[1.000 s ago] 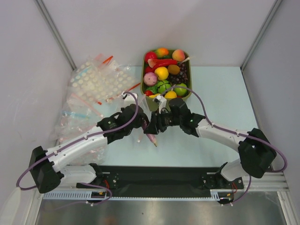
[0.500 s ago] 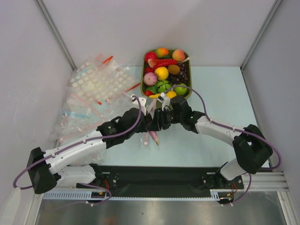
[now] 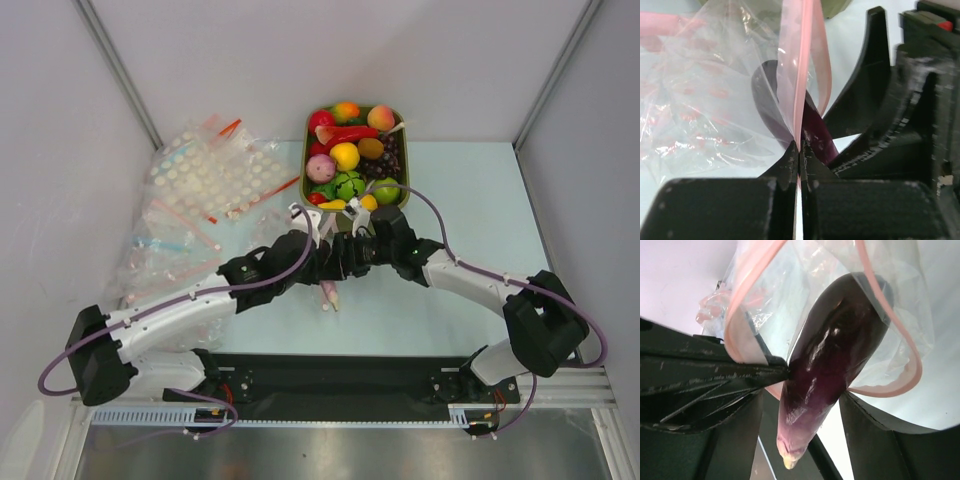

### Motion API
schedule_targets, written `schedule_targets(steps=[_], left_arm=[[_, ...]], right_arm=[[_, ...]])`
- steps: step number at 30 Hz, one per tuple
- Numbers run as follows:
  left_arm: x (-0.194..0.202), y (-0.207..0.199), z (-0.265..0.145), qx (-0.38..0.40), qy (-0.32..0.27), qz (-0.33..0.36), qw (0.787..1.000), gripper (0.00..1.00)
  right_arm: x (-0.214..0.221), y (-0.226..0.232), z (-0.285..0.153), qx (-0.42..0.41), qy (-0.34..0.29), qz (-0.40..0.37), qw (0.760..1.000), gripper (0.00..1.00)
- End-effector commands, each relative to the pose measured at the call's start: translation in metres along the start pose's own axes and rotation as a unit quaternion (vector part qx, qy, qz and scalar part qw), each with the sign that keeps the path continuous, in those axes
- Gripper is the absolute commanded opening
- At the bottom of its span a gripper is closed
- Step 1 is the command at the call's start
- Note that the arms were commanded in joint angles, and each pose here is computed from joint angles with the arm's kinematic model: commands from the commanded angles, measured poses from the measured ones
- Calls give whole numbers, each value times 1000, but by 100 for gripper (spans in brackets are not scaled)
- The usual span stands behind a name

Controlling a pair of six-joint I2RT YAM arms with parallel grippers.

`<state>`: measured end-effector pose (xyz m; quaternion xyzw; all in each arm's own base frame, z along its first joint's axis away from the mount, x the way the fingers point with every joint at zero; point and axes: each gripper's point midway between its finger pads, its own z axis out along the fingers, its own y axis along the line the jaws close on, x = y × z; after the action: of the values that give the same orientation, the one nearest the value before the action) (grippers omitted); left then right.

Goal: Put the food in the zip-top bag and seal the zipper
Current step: Place the fake vegetable in the zipper food storage bag.

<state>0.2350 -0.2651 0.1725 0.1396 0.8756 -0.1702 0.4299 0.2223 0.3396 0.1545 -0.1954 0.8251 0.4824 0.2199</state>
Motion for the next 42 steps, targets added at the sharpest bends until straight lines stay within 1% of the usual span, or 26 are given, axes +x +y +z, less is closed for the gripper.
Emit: schedule_targets(steps=[1,3,6,9,11,13,15,21,25,28,30,33,34,37,42], left_arm=[[-15,0,-6,5,-8,-47,999,0],[-15,2,-6,23,-2,-67,997,0],[-17,10,-8,24,-7,-90,996,0],[-22,20,-12,13,-18,-103,994,0],[-23,23,-13,9,-23,-111,994,0],[-24,29,-16,1,-29,-117,993,0],[-24,33,-17,-4,-33,-124,992,0],[-26,53,-21,-52,-44,-139,988,0],[-28,68,-28,-85,-66,-155,982,0],[-30,72,-31,-94,-72,-158,980,1],[-30,69,-32,-86,-71,-159,981,0],[-30,62,-31,-64,-71,-155,983,0],[-28,61,-30,-59,-69,-150,984,0],[-28,56,-28,-50,-62,-151,985,0],[-22,61,-22,-72,-48,-152,985,1]], right_arm=[[-26,24,-6,-31,-39,-25,998,68],[-23,26,-4,-37,-32,-22,999,68],[-23,29,-6,-35,-33,-29,998,70],[-24,26,-7,-13,-38,-40,998,71],[-24,23,-6,-3,-37,-44,998,70],[-23,29,-3,-6,-35,-55,998,66],[-16,27,-1,3,-20,-55,998,66],[-6,34,8,0,3,-72,997,67],[-8,39,6,6,-3,-90,996,68],[-6,38,8,3,2,-89,996,67],[-5,39,9,4,5,-90,996,67],[-8,35,7,21,-7,-95,995,66],[-11,30,7,36,-16,-96,995,61],[-12,29,7,40,-18,-99,994,53],[-12,38,4,27,-24,-113,993,49]])
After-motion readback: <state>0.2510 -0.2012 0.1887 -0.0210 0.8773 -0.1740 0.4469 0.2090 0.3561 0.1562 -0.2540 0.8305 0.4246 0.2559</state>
